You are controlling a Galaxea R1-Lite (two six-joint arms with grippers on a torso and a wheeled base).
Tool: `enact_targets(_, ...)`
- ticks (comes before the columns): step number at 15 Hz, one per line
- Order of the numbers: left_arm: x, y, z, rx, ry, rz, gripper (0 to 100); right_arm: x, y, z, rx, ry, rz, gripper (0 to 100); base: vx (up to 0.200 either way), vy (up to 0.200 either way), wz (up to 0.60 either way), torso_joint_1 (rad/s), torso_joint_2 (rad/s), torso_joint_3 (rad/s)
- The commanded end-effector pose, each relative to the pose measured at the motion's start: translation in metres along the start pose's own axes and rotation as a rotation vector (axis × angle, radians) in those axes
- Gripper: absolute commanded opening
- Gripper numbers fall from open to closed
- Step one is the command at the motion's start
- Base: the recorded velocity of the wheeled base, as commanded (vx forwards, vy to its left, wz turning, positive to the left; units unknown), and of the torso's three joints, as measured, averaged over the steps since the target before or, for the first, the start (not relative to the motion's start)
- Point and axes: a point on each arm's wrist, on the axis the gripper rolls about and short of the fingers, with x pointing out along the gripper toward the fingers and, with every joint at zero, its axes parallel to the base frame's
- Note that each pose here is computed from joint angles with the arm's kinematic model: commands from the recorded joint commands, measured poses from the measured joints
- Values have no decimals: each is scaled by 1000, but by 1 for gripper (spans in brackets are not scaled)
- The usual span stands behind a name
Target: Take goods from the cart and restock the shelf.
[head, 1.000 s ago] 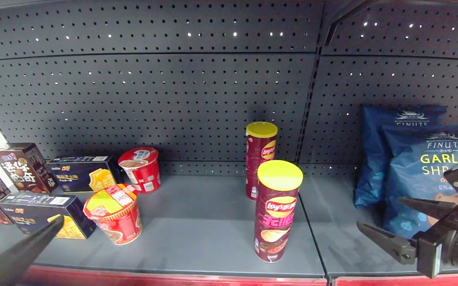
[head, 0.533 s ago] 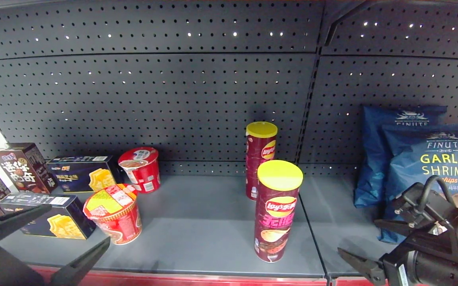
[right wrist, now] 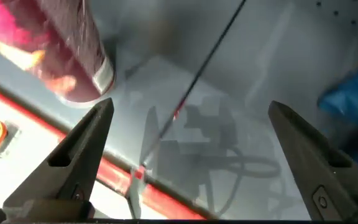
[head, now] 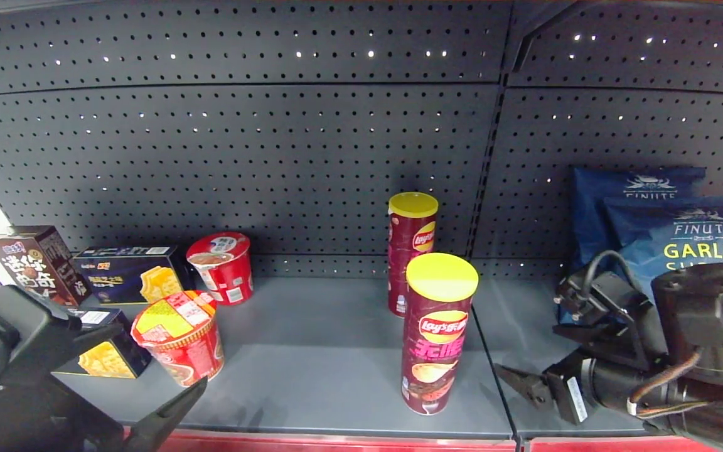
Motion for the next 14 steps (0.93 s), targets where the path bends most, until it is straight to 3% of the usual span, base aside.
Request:
enact_targets(1, 7, -3, -4, 17, 39, -4, 100, 23, 6, 12, -3, 12, 1, 100, 0, 0, 0, 0, 0, 0)
enact_targets(3, 10, -3, -4, 47, 48, -3, 100, 29, 9, 21, -1, -3, 4, 100, 0, 0, 0, 0, 0, 0)
enact_targets(10, 11, -4, -4, 48, 54, -3, 100, 29, 18, 15, -21, 3, 36, 100, 0, 0, 0, 0, 0, 0)
enact_targets(14, 11, -3, -4, 46, 54, 1, 100, 28, 16, -2, -29, 39, 34, 100, 0, 0, 0, 0, 0, 0)
